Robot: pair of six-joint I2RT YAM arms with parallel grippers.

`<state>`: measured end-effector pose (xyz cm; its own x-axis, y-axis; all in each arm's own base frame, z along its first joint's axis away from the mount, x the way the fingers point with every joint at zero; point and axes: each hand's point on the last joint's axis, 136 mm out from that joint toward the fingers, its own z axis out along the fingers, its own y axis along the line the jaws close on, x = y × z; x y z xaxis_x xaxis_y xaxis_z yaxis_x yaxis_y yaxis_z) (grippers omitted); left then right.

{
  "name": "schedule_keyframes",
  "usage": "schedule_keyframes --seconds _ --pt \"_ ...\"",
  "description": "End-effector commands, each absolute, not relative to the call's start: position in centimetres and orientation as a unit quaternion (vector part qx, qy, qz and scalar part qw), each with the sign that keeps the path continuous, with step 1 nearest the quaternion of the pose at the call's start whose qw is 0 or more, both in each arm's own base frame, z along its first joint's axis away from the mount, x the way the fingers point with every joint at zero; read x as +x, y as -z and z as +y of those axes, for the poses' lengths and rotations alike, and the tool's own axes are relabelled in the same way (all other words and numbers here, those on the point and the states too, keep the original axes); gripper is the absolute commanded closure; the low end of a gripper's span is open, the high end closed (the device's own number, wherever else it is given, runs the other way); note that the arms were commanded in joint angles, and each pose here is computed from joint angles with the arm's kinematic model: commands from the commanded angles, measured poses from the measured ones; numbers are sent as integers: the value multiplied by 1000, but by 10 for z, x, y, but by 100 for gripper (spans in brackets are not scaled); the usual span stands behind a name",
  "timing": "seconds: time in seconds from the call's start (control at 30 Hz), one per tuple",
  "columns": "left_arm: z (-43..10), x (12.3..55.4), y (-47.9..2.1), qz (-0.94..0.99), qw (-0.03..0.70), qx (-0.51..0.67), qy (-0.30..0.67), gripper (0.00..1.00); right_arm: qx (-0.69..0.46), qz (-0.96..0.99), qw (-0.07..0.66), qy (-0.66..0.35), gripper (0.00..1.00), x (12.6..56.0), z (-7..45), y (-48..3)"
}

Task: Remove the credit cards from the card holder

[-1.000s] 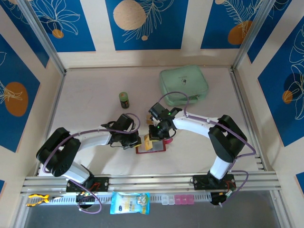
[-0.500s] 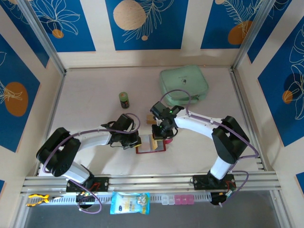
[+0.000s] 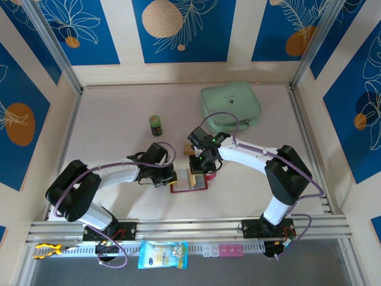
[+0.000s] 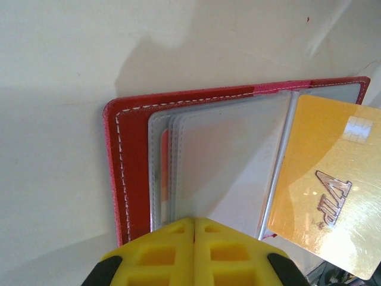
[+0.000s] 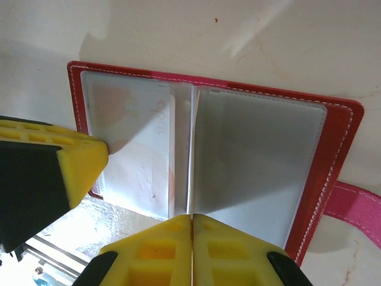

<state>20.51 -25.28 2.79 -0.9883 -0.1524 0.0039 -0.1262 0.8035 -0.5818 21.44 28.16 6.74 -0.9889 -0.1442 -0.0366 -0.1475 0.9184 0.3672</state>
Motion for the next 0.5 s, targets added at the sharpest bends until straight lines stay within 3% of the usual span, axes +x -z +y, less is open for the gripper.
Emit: schedule_keyframes --seconds 0.0,0.47 --pt "-245 196 -22 956 16 -66 287 100 -68 978 -15 -194 91 207 285 -60" --pt "-245 196 -21 956 15 -67 286 100 -66 981 -18 -183 89 207 282 -54"
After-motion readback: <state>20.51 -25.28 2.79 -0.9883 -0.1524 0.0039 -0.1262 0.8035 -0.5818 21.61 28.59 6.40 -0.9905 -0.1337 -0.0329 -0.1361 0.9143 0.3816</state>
